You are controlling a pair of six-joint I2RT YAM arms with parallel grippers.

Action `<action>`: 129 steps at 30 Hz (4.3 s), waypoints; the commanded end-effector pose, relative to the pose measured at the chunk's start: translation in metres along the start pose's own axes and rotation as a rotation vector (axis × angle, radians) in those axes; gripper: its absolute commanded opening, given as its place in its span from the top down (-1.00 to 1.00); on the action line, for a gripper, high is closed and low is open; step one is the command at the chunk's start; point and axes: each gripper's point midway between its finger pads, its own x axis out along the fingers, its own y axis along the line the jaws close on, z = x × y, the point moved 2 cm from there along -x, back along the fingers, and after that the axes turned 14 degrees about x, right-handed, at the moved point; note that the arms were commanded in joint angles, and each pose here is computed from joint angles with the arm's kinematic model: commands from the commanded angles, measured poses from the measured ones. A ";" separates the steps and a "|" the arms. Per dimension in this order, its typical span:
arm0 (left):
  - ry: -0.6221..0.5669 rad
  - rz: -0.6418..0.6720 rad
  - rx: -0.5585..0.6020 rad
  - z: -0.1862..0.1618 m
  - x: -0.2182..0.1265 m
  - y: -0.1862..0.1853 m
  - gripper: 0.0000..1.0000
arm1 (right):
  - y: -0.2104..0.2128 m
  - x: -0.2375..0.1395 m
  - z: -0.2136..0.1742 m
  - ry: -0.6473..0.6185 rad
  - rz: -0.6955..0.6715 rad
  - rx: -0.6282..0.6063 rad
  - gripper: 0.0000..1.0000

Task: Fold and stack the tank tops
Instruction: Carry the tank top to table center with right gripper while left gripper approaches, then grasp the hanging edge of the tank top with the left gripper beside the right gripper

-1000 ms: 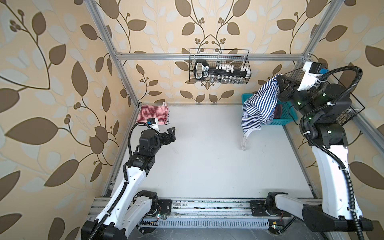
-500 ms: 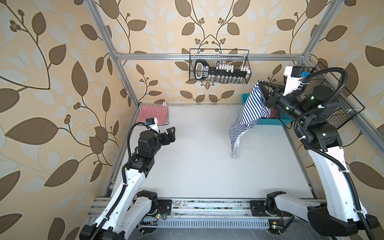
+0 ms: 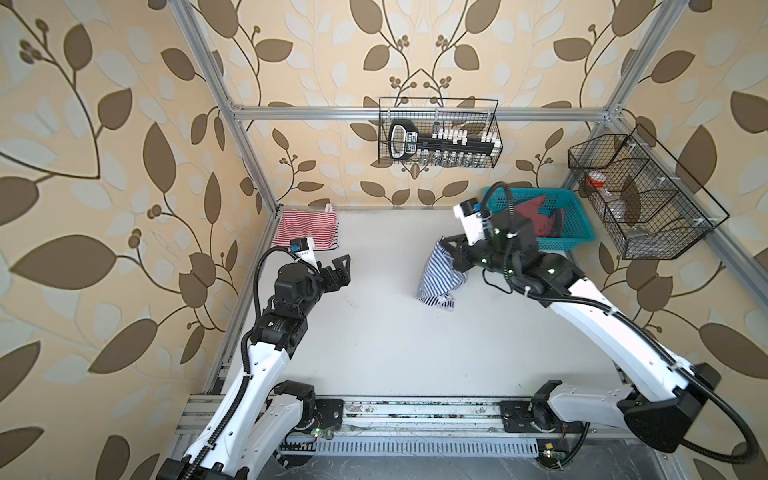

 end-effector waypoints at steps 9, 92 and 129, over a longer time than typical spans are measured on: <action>-0.048 -0.017 -0.033 0.022 -0.038 -0.011 -0.80 | 0.058 0.115 -0.135 0.469 0.297 0.158 0.61; 0.801 -0.124 0.079 -0.171 -0.025 -0.140 -0.05 | -0.048 0.069 -0.168 0.403 -0.031 0.235 0.29; 0.890 0.103 0.098 -0.242 0.020 -0.140 0.26 | -0.039 0.161 -0.211 0.510 0.051 0.142 0.13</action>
